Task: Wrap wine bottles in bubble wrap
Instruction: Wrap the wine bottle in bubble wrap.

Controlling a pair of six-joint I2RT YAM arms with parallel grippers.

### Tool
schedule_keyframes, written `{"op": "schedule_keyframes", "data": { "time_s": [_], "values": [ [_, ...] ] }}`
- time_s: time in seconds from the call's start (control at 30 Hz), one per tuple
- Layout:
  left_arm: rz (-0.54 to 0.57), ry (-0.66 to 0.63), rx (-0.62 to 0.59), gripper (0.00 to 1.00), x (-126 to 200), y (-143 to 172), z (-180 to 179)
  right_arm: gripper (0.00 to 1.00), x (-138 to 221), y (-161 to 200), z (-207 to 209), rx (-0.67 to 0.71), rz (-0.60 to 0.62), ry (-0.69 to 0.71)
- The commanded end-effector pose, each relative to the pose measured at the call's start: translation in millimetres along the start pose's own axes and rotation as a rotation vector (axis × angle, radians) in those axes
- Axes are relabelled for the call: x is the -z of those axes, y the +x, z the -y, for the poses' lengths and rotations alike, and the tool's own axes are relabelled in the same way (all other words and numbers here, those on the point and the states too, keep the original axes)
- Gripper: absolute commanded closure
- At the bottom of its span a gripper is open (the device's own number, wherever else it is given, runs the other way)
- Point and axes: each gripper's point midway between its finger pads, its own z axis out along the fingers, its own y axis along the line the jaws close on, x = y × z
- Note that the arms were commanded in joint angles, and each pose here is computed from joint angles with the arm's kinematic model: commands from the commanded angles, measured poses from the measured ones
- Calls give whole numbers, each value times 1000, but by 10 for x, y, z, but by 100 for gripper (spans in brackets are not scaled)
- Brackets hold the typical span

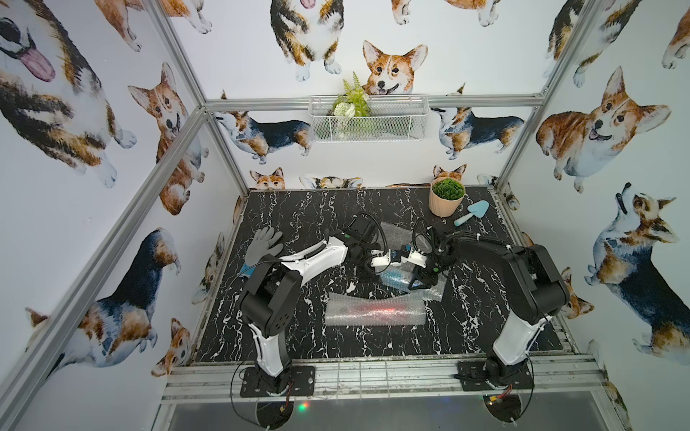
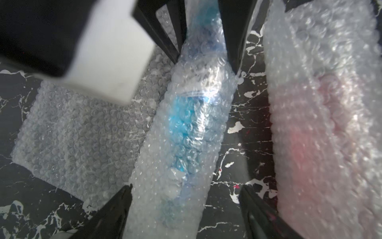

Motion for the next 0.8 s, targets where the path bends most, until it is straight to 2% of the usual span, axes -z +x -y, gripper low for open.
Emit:
{"op": "schedule_keyframes", "data": {
  "time_s": [0.0, 0.2, 0.4, 0.77],
  "values": [
    [-39, -12, -109, 16, -134, 7, -17, 44, 2, 47, -132, -77, -30, -132],
    [-64, -64, -198, 16, -242, -49, -134, 42, -49, 112, -57, -101, -43, -139],
    [-81, -42, -230, 16, -377, -40, -128, 40, -62, 173, 17, -148, -78, -156],
    [-144, 72, -181, 28, -510, 50, -34, 38, -57, 147, 136, -142, -75, -130]
  ]
}}
